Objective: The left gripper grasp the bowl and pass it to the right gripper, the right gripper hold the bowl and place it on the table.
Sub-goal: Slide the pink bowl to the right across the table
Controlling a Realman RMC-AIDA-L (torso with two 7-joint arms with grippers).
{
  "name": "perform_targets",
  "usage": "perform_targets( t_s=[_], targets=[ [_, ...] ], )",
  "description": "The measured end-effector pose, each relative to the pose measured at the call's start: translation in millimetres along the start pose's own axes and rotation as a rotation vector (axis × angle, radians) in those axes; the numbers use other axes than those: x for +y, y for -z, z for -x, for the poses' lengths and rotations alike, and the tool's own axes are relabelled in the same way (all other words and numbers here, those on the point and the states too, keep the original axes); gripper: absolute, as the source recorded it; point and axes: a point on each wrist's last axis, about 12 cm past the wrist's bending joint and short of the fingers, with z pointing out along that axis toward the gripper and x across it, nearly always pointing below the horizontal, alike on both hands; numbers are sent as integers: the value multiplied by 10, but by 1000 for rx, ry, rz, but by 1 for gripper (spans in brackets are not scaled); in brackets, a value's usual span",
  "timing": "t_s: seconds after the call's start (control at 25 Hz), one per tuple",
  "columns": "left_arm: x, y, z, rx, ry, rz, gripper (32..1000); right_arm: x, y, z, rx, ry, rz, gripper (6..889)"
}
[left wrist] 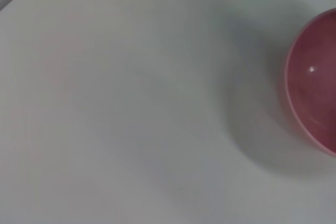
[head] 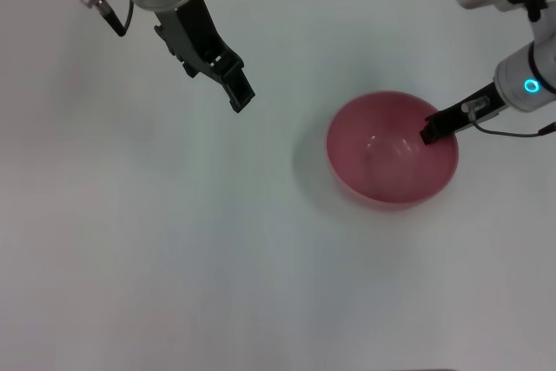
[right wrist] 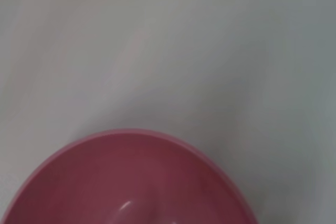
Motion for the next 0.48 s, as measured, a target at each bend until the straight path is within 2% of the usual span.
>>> perform_targets(
  t_s=[0.36,0.48],
  targets=[
    [2,-12,-7,4,2,-2,858,1,13,19,3,12,-4,92],
    [4,-20,-11,7,3,-3,858,16,9,26,4,25,-2,199]
  ],
)
